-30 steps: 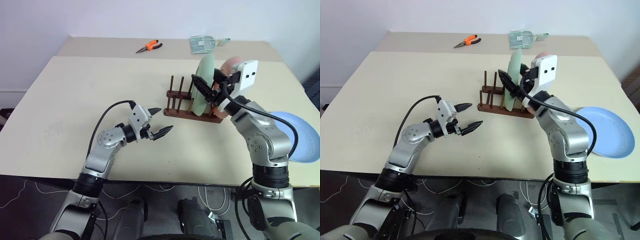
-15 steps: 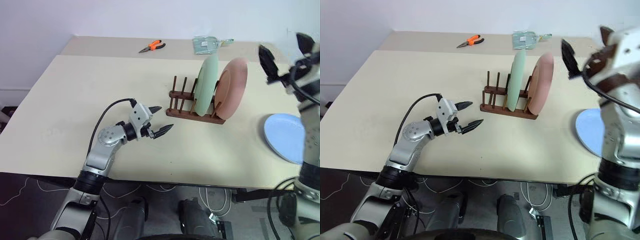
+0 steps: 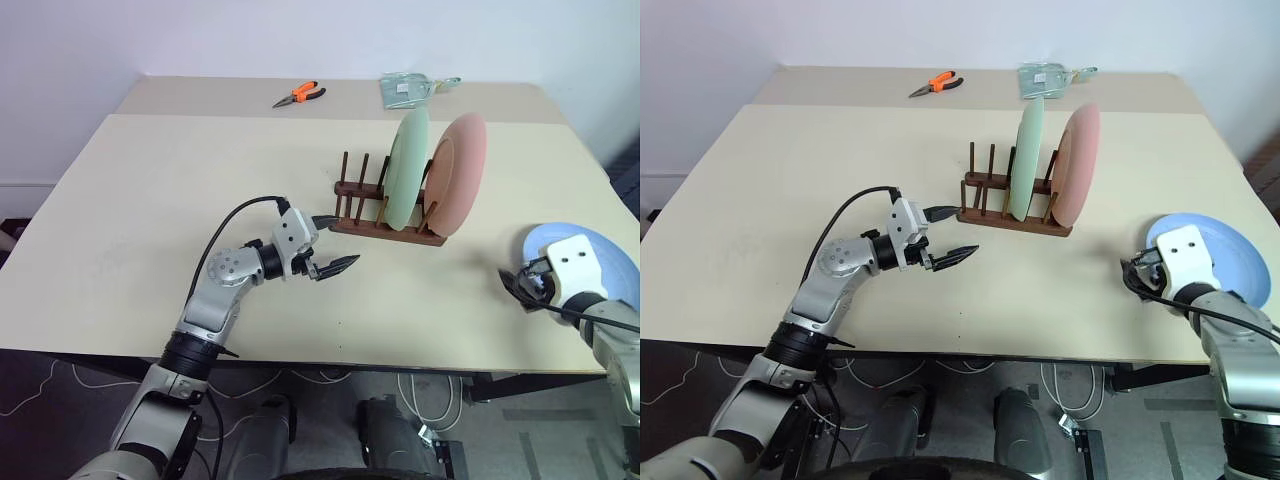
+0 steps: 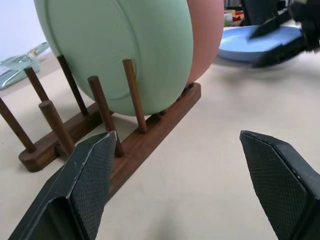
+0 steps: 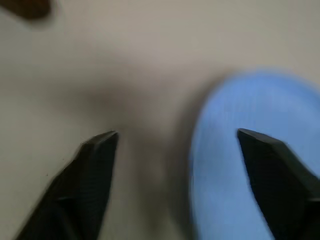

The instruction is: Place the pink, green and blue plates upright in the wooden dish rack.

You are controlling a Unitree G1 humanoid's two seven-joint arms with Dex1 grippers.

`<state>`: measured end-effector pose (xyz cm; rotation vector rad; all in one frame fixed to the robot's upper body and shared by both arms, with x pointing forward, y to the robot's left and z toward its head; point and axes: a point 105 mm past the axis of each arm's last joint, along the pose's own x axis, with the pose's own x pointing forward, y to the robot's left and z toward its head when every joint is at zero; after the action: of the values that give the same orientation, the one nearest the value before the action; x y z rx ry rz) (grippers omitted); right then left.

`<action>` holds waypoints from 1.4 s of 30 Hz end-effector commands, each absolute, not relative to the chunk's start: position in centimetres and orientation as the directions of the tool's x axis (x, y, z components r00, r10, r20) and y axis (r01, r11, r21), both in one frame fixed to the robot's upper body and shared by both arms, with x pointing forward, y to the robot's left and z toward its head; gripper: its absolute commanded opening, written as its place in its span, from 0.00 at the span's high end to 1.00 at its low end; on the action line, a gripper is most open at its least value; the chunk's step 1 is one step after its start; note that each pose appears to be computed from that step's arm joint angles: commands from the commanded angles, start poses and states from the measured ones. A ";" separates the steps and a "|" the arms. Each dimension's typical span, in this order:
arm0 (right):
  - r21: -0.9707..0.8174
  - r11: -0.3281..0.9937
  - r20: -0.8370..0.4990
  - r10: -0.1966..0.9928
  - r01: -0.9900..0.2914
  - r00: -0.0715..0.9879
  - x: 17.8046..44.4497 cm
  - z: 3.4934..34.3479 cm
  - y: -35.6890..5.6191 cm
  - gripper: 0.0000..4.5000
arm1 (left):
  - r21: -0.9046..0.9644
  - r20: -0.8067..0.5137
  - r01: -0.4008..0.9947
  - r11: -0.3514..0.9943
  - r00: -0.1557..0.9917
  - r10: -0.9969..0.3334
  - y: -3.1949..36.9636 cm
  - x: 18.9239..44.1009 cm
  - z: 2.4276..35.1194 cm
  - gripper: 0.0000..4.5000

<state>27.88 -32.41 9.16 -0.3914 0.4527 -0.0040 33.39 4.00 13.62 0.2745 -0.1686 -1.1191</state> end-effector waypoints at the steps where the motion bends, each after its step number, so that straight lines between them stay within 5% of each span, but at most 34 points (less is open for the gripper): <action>1: -0.388 0.921 -0.426 -0.154 -0.026 0.891 27.9 9.2 -33.5 0.62 | 0.335 0.036 0.853 0.401 0.414 -0.910 3.7 33.3 15.0 0.10; 4: -0.417 0.909 -0.423 -0.190 -0.004 0.886 28.1 9.0 -34.1 0.97 | 0.326 0.048 0.851 0.411 0.419 -0.907 3.8 33.3 15.1 0.10; 8: -0.475 0.880 -0.359 -0.208 0.014 0.910 28.9 10.2 -34.2 0.99 | 0.328 0.045 0.849 0.413 0.423 -0.905 4.0 33.3 15.1 0.10; 11: -0.590 0.791 -0.022 -0.217 0.163 0.976 31.1 18.3 -33.8 0.99 | 0.352 0.068 0.816 0.459 0.467 -0.882 4.8 33.8 15.5 0.10; 14: -0.480 0.845 0.293 -0.100 0.237 0.951 31.8 26.8 -30.9 0.99 | 0.374 0.140 0.711 0.596 0.591 -0.794 6.8 35.8 16.7 0.10; 16: -0.385 0.904 0.429 -0.006 0.189 0.903 31.4 30.5 -28.6 0.99 | 0.395 0.176 0.634 0.664 0.657 -0.733 8.1 36.9 17.3 0.10; 19: -0.211 0.968 0.607 0.239 -0.136 0.758 29.5 36.0 -22.1 0.99 | 0.427 0.220 0.509 0.748 0.743 -0.632 11.0 38.6 18.3 0.10; 22: -0.092 0.903 0.689 0.362 -0.421 0.627 27.9 38.3 -17.5 0.99 | 0.487 0.217 0.450 0.748 0.768 -0.603 12.7 39.0 18.3 0.10; 27: 0.102 0.656 0.725 0.466 -0.748 0.507 26.8 38.5 -10.9 0.99 | 0.508 0.199 0.423 0.751 0.790 -0.580 14.3 39.3 17.7 0.10; 29: 0.269 0.538 0.697 0.463 -0.799 0.547 28.0 36.9 -8.5 0.99 | 0.519 0.152 0.466 0.717 0.775 -0.614 14.0 38.8 16.6 0.10; 42: 0.554 0.535 0.453 0.449 -0.638 0.770 32.9 30.0 -6.0 0.99 | 0.431 0.042 0.679 0.594 0.642 -0.765 10.9 35.4 14.2 0.10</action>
<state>33.13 -5.76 29.44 0.7653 -0.2433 0.6569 36.02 11.63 13.67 0.4136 -0.2141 -0.8027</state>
